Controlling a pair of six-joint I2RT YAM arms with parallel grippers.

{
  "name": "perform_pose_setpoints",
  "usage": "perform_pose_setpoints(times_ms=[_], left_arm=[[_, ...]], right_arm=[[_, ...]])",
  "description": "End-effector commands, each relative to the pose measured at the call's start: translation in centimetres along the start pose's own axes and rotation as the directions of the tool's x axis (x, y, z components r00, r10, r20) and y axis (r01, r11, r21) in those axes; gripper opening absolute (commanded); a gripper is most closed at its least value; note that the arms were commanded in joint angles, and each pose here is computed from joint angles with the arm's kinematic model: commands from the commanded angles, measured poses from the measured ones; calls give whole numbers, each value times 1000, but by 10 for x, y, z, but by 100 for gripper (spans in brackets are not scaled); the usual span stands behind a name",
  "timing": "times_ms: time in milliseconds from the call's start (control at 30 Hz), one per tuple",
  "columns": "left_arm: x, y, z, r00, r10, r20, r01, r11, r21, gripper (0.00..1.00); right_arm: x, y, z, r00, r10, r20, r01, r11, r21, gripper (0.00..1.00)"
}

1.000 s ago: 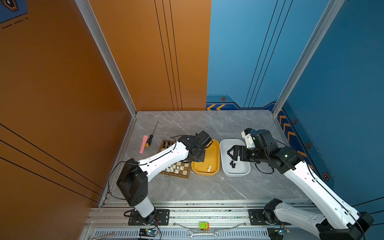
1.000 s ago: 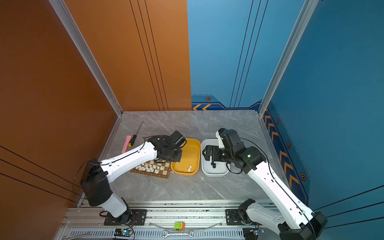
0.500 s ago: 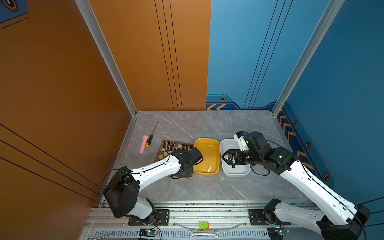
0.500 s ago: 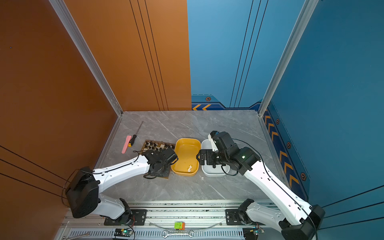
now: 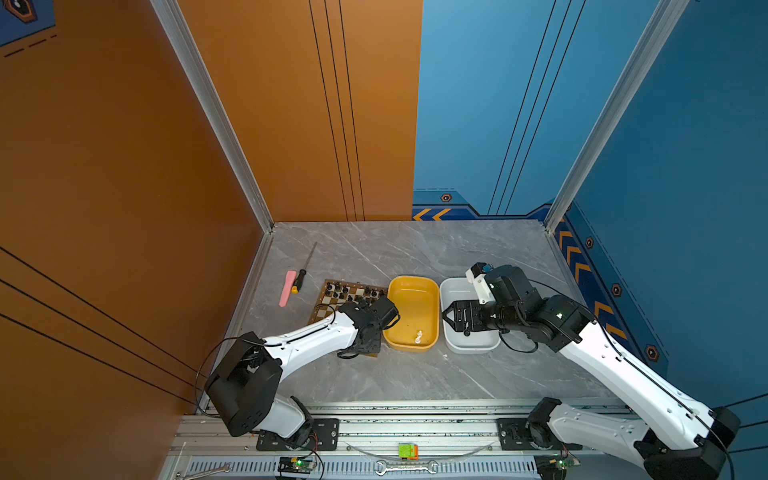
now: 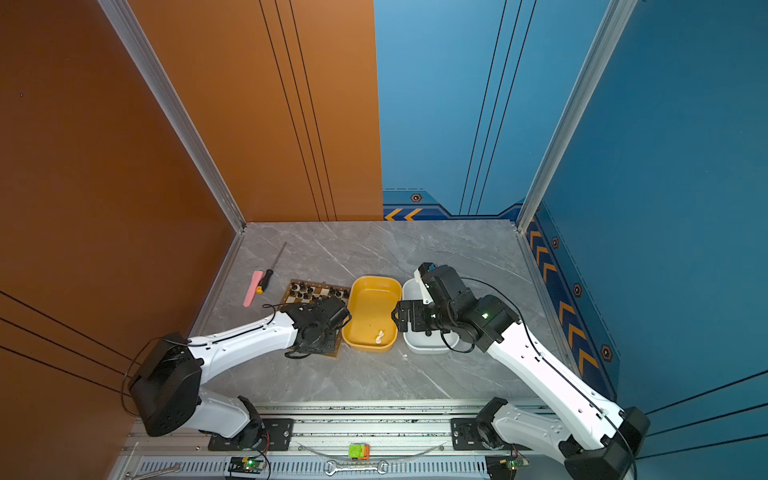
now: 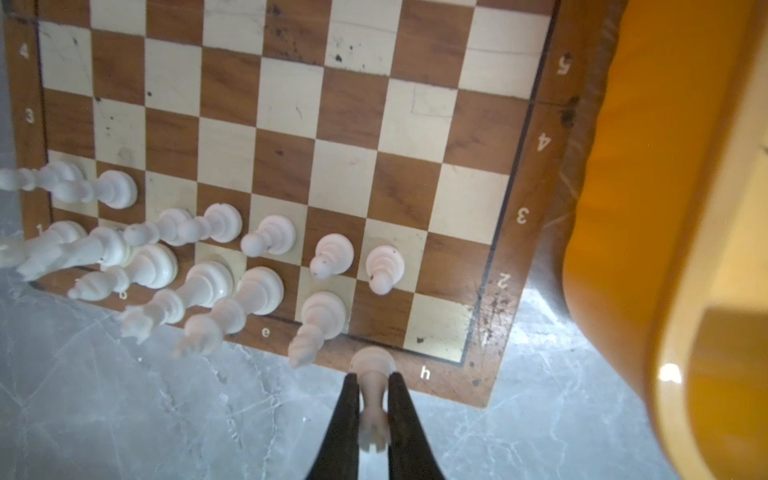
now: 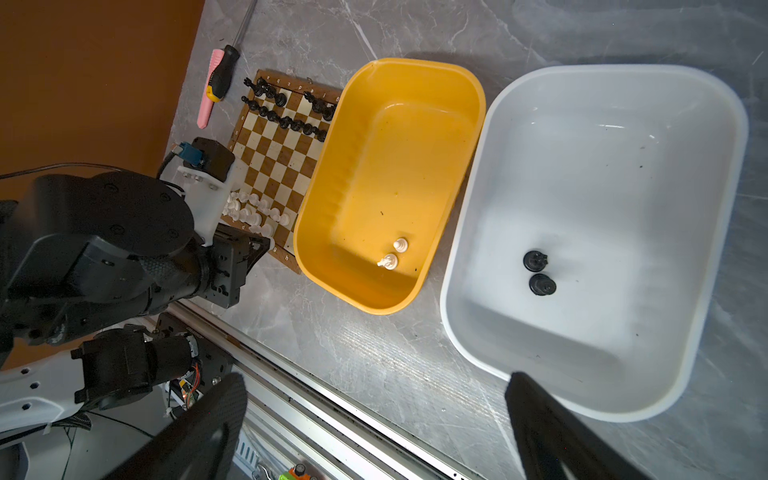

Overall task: Set up the chess pieces on the board
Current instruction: 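Carry the white piece with the left gripper to the board's nearest corner, then lower the piece onto the corner square of the first rank and open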

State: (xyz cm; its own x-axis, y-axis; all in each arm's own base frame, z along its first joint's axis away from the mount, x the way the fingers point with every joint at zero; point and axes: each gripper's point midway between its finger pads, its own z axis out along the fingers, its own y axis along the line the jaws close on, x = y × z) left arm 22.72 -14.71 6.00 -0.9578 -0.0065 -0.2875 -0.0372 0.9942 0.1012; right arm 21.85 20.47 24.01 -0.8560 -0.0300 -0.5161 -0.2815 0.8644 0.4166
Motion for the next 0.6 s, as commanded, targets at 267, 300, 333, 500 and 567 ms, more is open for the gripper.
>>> perform_pose_setpoints(times_ms=[267,300,333,500,567], left_arm=[[-6,-1,9,999,27,-36,-27,1000,11,12],[-7,-2,10,999,29,-39,-28,1000,12,12],[-7,-2,10,999,31,-41,-30,999,12,11],[-7,-5,12,998,37,-52,-37,999,18,12],[-8,-7,12,998,40,-53,-39,999,20,12]], right_arm=[[-11,0,-7,999,10,41,-11,1000,27,100],[-10,-1,-6,999,10,38,-12,999,31,100],[-11,0,-6,999,11,38,-12,999,30,100],[-11,-1,-4,999,9,34,-10,999,34,100],[-11,-1,-2,999,8,32,-9,999,35,100]])
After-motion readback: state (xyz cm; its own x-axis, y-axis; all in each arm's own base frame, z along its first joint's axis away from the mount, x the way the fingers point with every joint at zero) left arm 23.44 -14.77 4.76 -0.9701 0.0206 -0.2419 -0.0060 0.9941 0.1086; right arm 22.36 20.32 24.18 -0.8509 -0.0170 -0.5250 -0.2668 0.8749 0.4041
